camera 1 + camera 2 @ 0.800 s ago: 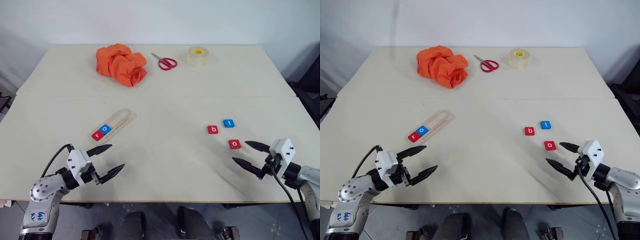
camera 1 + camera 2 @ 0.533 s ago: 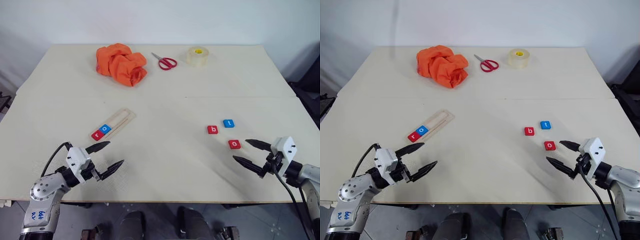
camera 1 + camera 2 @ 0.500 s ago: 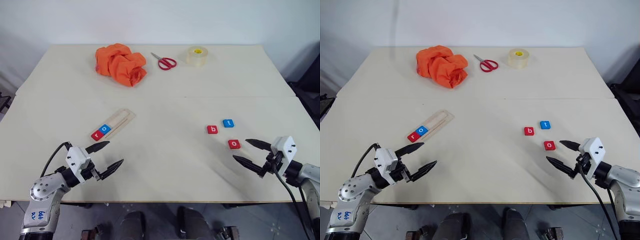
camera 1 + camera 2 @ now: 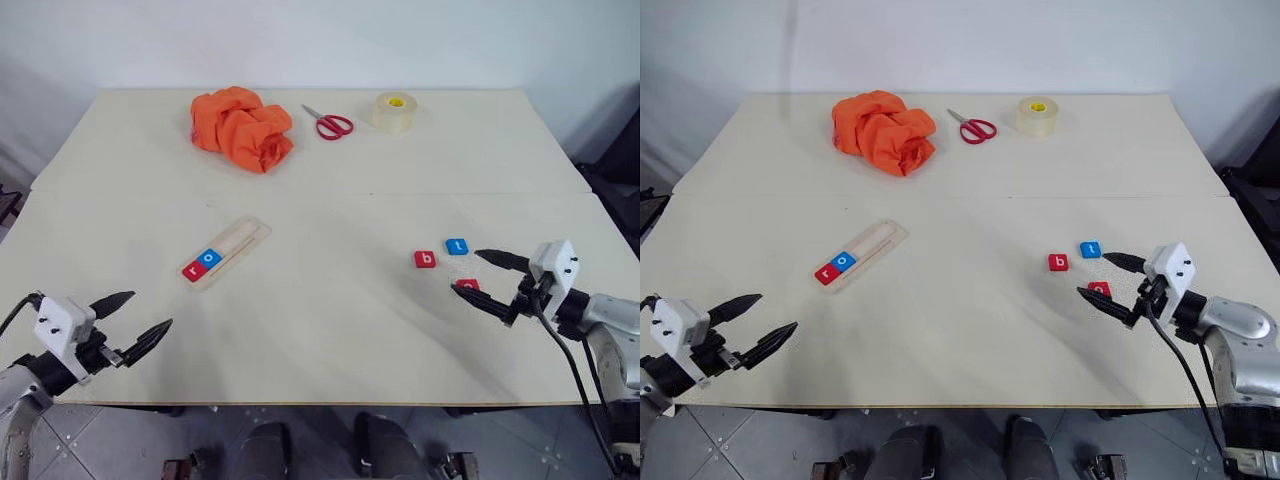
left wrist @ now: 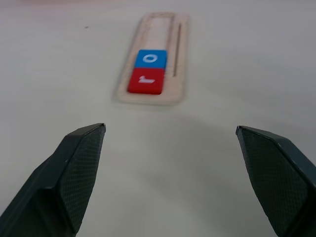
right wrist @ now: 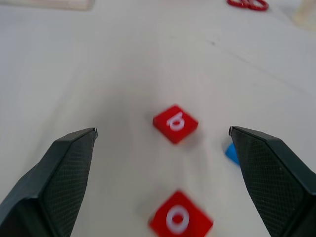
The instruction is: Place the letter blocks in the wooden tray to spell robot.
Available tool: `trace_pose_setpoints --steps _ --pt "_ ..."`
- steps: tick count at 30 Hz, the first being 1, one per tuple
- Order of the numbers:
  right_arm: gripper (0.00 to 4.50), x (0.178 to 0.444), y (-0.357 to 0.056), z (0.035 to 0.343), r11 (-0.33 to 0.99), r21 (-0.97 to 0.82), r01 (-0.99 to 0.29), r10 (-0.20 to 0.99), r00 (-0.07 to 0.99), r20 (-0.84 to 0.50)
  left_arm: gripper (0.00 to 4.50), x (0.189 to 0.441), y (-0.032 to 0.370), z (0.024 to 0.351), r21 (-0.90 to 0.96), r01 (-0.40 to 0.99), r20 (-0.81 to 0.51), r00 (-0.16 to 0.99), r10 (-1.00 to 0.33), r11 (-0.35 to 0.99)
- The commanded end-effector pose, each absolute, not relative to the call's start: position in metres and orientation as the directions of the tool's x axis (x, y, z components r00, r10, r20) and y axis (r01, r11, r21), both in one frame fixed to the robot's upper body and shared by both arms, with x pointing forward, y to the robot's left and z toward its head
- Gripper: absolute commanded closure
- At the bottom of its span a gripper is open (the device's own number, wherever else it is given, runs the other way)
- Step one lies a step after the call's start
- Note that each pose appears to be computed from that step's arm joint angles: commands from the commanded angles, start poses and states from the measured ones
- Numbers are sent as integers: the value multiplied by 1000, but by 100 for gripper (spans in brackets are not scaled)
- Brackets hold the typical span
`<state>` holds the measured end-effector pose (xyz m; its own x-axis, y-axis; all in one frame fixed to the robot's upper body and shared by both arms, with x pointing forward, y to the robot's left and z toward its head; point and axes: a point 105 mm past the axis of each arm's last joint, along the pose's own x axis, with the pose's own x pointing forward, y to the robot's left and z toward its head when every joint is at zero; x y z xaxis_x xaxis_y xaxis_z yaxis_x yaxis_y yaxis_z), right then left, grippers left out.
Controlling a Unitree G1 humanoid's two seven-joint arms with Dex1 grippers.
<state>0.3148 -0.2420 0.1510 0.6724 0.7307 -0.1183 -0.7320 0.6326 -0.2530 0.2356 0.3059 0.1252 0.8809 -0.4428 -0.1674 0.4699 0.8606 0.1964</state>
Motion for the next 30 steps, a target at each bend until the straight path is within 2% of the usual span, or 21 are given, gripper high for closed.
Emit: trace_pose_setpoints --steps 1,9,15,30 --pt "2 318 -232 159 596 -273 -755 763 639 -99 0 248 311 132 199 482 -183 874 -451 853" --pt "2 316 -232 159 572 -281 -770 781 617 -102 0 291 306 127 185 565 -222 821 -526 804" --pt "2 311 -236 157 581 -279 -764 772 627 -109 0 313 293 119 179 624 -227 778 -585 760" --pt "2 304 -236 156 606 -282 -744 751 652 -104 0 331 286 84 180 686 -389 708 -590 705"
